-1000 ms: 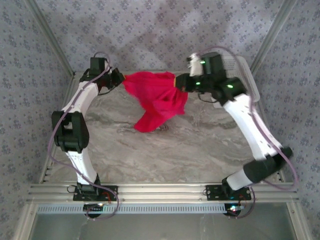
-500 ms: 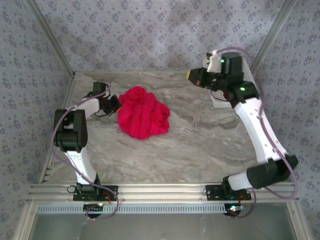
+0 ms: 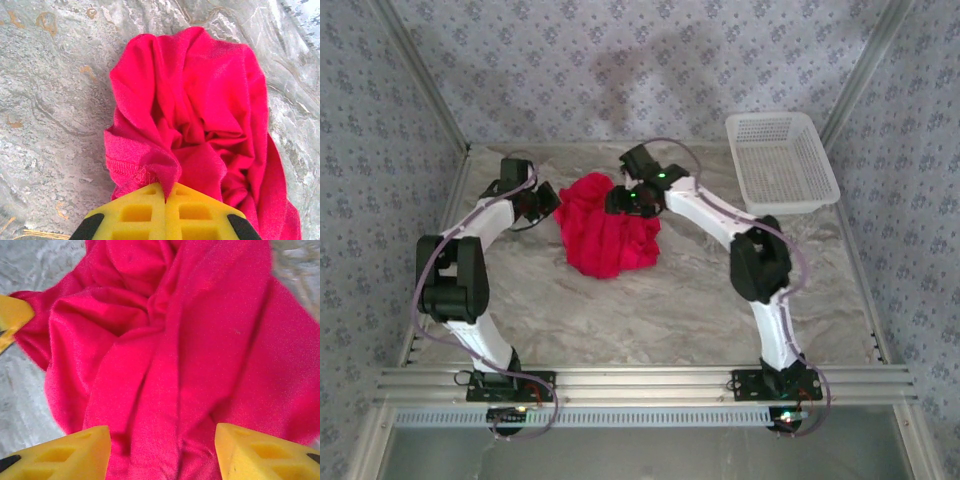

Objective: Fold the inside-out t-shirt

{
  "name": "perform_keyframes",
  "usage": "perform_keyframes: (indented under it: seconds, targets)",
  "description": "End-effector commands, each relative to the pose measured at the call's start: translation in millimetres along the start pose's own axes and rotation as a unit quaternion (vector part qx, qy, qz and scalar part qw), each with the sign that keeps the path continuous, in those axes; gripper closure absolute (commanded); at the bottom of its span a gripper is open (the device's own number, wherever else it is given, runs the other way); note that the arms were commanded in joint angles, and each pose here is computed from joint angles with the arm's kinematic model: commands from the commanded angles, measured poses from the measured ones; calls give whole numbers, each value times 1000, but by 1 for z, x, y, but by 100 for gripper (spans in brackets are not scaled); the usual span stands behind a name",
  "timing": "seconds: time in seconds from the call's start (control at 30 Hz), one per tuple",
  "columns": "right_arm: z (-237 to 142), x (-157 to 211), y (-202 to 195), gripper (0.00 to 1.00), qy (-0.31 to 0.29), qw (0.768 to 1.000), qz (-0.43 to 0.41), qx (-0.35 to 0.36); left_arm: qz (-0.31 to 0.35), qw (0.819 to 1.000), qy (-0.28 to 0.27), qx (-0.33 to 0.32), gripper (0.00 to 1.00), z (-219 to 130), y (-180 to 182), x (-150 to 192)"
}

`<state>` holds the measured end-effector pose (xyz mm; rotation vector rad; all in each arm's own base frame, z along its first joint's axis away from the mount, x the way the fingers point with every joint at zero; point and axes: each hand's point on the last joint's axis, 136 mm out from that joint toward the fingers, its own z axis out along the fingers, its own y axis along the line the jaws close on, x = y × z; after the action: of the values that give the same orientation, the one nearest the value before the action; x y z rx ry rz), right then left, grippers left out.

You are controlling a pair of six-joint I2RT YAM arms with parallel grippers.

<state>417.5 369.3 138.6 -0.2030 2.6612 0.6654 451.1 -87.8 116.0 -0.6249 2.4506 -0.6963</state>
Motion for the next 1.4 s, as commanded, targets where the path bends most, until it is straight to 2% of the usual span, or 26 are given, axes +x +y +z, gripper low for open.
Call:
perform_keyframes:
  seconds: [0.0,0.1,0.17,0.3,0.37,0.47,0.6,0.7,0.8,0.87,0.97,1.07,1.13,1.27,1.37]
  targets:
    - [17,-6,-21,40,12,998,17,66,8,1000,2,-4,100,-8,2,6]
    - [36,-9,-20,43,22,998,24,62,7,1000,6,-1,100,-7,2,8]
    - [44,-11,-19,54,24,998,26,54,5,1000,7,1,100,-7,2,8]
    - [32,-23,-18,100,25,999,25,33,-1,1000,7,2,100,-8,5,7]
    - [5,-31,-20,100,12,999,9,33,-6,1000,6,0,100,-11,10,4]
    - [-56,-38,-29,100,-28,999,-12,35,-17,1000,-2,-8,100,-18,23,-2]
    - [-114,-9,-61,100,-66,997,-13,21,-27,999,-5,-17,100,-22,40,1]
    - [-117,38,-93,100,-53,998,16,7,-33,999,-2,-14,100,-20,45,11]
    - [-96,82,-121,100,-30,998,49,6,-33,999,4,-11,100,-14,47,26]
    - [-82,96,-132,100,-15,997,70,2,-20,1000,14,-11,100,-10,44,36]
    - [-71,99,-135,100,-2,997,77,1,15,999,32,-19,99,-11,38,45]
    - [-70,91,-130,100,-5,997,73,0,78,995,31,-55,73,-29,31,48]
    - [-72,86,-128,100,-9,997,72,2,121,989,16,-86,60,-47,26,48]
    - [-72,82,-127,100,-9,997,71,3,155,985,6,-80,43,-70,7,64]
    - [-69,82,-126,100,-6,997,72,3,137,990,31,-10,36,-63,-18,86]
